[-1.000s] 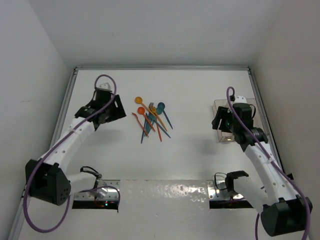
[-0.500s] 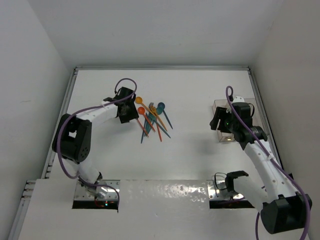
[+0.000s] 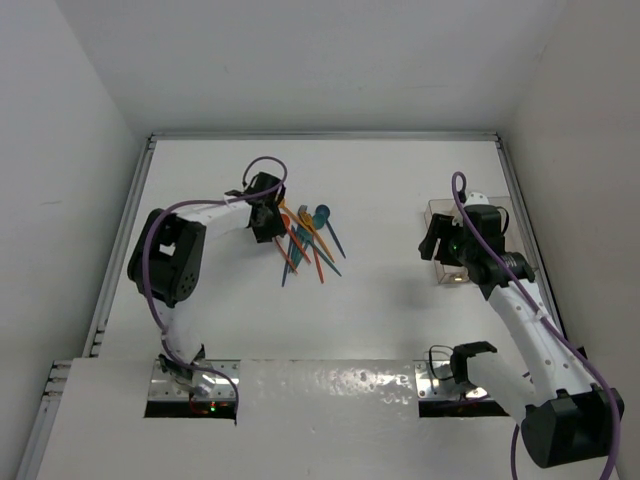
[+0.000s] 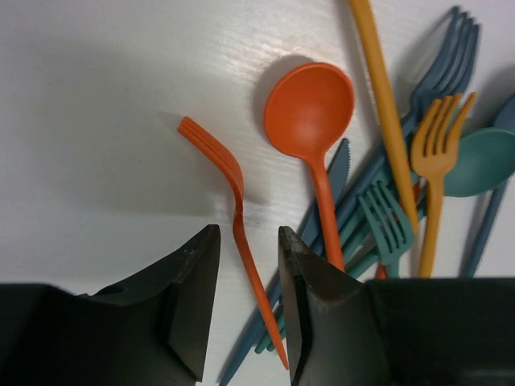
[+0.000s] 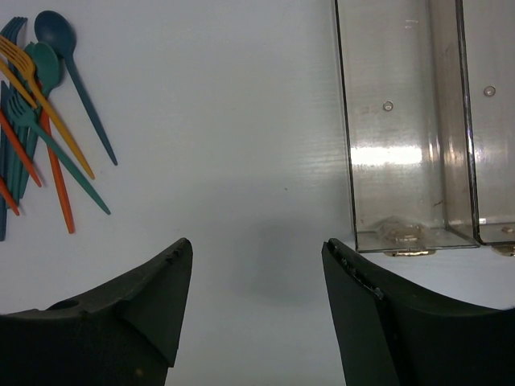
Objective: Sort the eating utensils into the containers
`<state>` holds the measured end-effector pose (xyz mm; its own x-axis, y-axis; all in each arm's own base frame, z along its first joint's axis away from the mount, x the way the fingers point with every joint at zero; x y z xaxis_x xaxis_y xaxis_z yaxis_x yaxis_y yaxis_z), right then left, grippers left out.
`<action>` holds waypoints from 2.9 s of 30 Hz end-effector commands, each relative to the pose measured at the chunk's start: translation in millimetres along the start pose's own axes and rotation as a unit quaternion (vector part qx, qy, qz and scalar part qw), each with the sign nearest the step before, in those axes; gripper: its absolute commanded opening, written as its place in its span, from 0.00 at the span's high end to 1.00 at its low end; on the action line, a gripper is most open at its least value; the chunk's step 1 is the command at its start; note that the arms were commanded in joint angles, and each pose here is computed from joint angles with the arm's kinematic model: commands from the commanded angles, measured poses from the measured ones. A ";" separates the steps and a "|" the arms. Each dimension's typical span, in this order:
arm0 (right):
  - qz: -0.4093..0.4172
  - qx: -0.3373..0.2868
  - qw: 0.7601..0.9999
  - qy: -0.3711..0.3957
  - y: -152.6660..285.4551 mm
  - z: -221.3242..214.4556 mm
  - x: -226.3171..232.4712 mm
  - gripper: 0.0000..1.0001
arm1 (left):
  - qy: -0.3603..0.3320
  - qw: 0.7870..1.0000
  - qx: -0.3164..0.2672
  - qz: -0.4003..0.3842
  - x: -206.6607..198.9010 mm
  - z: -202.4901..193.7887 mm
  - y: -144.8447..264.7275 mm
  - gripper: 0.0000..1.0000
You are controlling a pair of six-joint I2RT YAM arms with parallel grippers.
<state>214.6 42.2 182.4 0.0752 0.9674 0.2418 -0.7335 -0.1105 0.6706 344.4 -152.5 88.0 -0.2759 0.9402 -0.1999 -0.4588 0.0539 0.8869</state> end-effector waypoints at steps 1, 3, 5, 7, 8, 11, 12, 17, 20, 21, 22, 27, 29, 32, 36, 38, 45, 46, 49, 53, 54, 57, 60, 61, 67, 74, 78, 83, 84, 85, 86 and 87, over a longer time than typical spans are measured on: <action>0.010 -0.013 1.000 -0.006 0.8 4.4 4.0 0.34 | 0.008 1.000 -0.007 0.010 -6.8 1.5 -6.2 0.67; 0.013 -0.013 1.000 -0.006 0.9 4.1 4.7 0.34 | 0.010 1.000 0.000 0.027 -2.9 -2.7 -11.3 0.72; 0.014 -0.012 1.000 -0.006 0.7 3.7 4.9 0.34 | 0.010 0.999 0.001 0.044 0.9 -5.8 -15.4 0.76; 0.014 -0.013 1.000 -0.006 0.7 3.6 4.8 0.34 | 0.008 0.998 0.004 0.055 3.8 -7.5 -17.3 0.81; 0.015 -0.014 1.000 -0.005 0.5 4.5 5.1 0.34 | 0.007 0.998 0.003 0.061 5.1 -7.6 -18.8 0.88; 0.024 -0.010 1.000 -0.007 1.1 5.4 8.4 0.38 | 0.006 0.998 -0.006 0.060 3.3 -2.2 -12.8 1.00; 0.030 -0.007 1.000 -0.006 0.9 5.7 9.8 0.39 | 0.005 0.998 -0.013 0.053 0.3 1.2 -8.8 1.00; 0.082 0.008 0.996 0.020 4.9 12.3 35.4 0.35 | 0.014 0.998 -0.059 -0.020 -18.6 24.3 36.3 1.00; 0.113 0.012 0.992 0.060 8.3 15.0 63.7 0.32 | 0.018 0.989 -0.099 -0.104 -40.2 36.8 70.9 1.00; 0.119 0.013 0.991 0.067 8.7 15.6 70.5 0.31 | 0.014 0.985 -0.107 -0.133 -46.7 39.1 79.7 1.00; 0.137 0.016 0.988 0.077 8.7 16.5 84.9 0.31 | 0.012 0.979 -0.104 -0.177 -51.8 35.1 92.9 1.00; 0.206 0.026 0.976 0.072 7.4 18.1 122.0 0.33 | 0.014 0.934 -0.125 -0.335 -81.1 28.5 133.1 1.00; 0.229 0.036 0.970 0.079 6.5 15.6 138.3 0.34 | -0.001 0.924 -0.132 -0.358 -90.9 21.1 147.4 1.00; 0.258 0.031 0.962 0.087 9.3 23.7 162.1 0.37 | -0.018 0.916 -0.140 -0.375 -99.1 13.4 158.8 1.00; 0.295 0.035 0.951 0.091 11.2 23.9 189.6 0.39 | -0.028 0.912 -0.134 -0.387 -104.1 4.3 165.7 1.00; 0.308 0.026 0.947 0.087 11.8 27.5 199.2 0.39 | -0.032 0.906 -0.148 -0.396 -109.3 3.5 170.0 1.00; 0.293 0.037 0.950 0.097 -4.7 14.7 215.9 0.48 | -0.027 0.899 -0.146 -0.413 -108.7 -9.3 180.0 1.00; 0.291 0.038 0.951 0.096 -6.6 12.6 216.2 0.49 | -0.026 0.898 -0.148 -0.414 -108.2 -10.4 181.2 1.00; 0.282 0.037 0.954 0.097 -12.5 8.2 220.5 0.56 | -0.020 0.892 -0.156 -0.425 -103.6 -14.6 186.9 1.00; 0.267 0.026 0.959 0.093 -14.6 9.2 219.4 0.76 | -0.024 0.893 -0.151 -0.424 -98.6 -20.4 185.1 1.00; 0.264 0.023 0.960 0.092 -14.3 8.6 218.1 0.83 | -0.026 0.895 -0.147 -0.421 -96.1 -23.7 181.8 1.00; 0.249 0.016 0.964 0.091 -12.8 10.1 213.3 0.99 | -0.032 0.900 -0.137 -0.412 -90.6 -30.0 175.4 0.95; 0.219 0.006 0.971 0.097 -10.7 11.1 202.0 1.00 | -0.040 0.909 -0.130 -0.393 -84.0 -35.2 169.4 0.73; 0.205 0.009 0.973 0.107 -10.1 8.7 196.1 1.00 | -0.040 0.912 -0.136 -0.385 -81.7 -33.5 170.0 0.56; 0.068 -0.030 0.982 0.173 -3.7 7.7 139.9 1.00 | -0.067 0.944 -0.140 -0.291 -52.4 -38.8 164.2 0.21; -0.108 -0.035 0.972 0.203 4.3 33.4 35.6 1.00 | -0.093 0.961 -0.164 -0.202 -4.8 -55.8 154.7 0.15; -0.199 -0.059 0.957 0.204 11.3 58.8 -21.7 1.00 | -0.099 0.957 -0.193 -0.190 10.6 -55.1 166.5 0.10; -0.218 -0.061 0.956 0.185 8.7 83.7 -71.5 1.00 | -0.132 0.953 -0.203 -0.181 13.2 -47.9 178.3 0.09; -0.241 -0.056 0.951 0.186 7.4 88.2 -90.5 1.00 | -0.137 0.953 -0.203 -0.179 13.2 -46.9 178.1 0.09; -0.247 -0.049 0.949 0.191 5.1 89.2 -98.0 1.00 | -0.146 0.951 -0.206 -0.178 12.8 -46.0 178.9 0.08; -0.255 -0.038 0.943 0.210 3.9 91.9 -105.1 1.00 | -0.148 0.951 -0.207 -0.178 12.7 -44.7 178.9 0.08; -0.267 -0.016 0.940 0.210 -3.7 90.0 -117.1 1.00 | -0.150 0.951 -0.207 -0.173 13.3 -44.4 176.7 0.08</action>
<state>252.5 -71.9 214.5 0.2560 0.9037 -0.3431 -0.6782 0.4208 0.6025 214.0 -148.5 207.4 0.1505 0.9395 -0.3077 -0.7546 0.3103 0.5782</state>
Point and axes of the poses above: each gripper's point midway between its finger pads, its own y axis back along the fingers, its own x axis along the line the jaws close on, z = x × y, the point moved 7 cm from there along y, back along the fingers, and after that the axes turned 2 degrees about -y, right-handed, at the moved point
